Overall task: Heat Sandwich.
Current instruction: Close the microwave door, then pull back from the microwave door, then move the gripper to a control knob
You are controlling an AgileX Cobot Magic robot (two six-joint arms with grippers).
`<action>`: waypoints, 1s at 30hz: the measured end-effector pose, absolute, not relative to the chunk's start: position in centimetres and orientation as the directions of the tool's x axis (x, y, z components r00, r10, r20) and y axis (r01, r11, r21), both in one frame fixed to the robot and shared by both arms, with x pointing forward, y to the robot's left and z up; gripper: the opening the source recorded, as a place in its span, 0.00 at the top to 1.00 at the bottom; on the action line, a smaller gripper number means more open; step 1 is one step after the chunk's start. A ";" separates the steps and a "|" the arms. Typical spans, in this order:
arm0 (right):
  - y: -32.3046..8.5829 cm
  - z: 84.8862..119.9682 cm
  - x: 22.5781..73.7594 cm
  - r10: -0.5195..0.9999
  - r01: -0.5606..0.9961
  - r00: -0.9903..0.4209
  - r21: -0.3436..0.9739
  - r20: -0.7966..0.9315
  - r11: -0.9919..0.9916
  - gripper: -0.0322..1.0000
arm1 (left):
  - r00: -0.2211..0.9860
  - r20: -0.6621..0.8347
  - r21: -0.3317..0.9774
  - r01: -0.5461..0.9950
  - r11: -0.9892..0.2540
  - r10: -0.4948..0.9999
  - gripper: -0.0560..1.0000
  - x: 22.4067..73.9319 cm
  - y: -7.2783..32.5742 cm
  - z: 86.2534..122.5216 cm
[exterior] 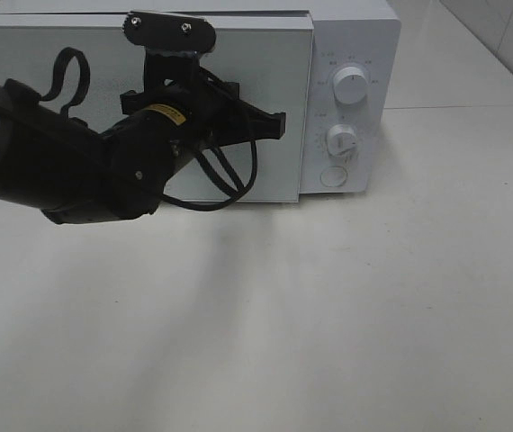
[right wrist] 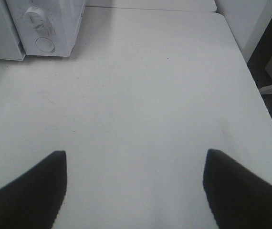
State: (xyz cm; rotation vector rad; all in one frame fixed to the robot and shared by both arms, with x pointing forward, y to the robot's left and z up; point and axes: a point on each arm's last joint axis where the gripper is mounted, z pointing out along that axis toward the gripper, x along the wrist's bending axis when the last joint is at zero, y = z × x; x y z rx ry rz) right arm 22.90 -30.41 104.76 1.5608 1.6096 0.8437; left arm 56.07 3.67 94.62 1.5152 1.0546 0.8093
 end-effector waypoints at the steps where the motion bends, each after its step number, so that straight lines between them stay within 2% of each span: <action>1: -30.4 104.8 22.9 0.998 0.520 0.002 0.853 -0.058 0.049 0.24 | 0.381 -0.044 0.979 0.200 -0.035 0.923 0.95 56.3 3.4 94.7; 8: -30.4 104.8 22.9 0.998 0.520 0.002 0.853 -0.058 0.049 0.24 | 0.388 -0.047 0.976 0.215 -0.041 0.921 0.95 57.7 2.9 94.6; 30: -30.4 104.8 22.9 0.998 0.520 0.002 0.853 -0.058 0.049 0.24 | 0.385 -0.057 0.969 0.243 -0.042 0.921 0.95 57.2 3.3 94.7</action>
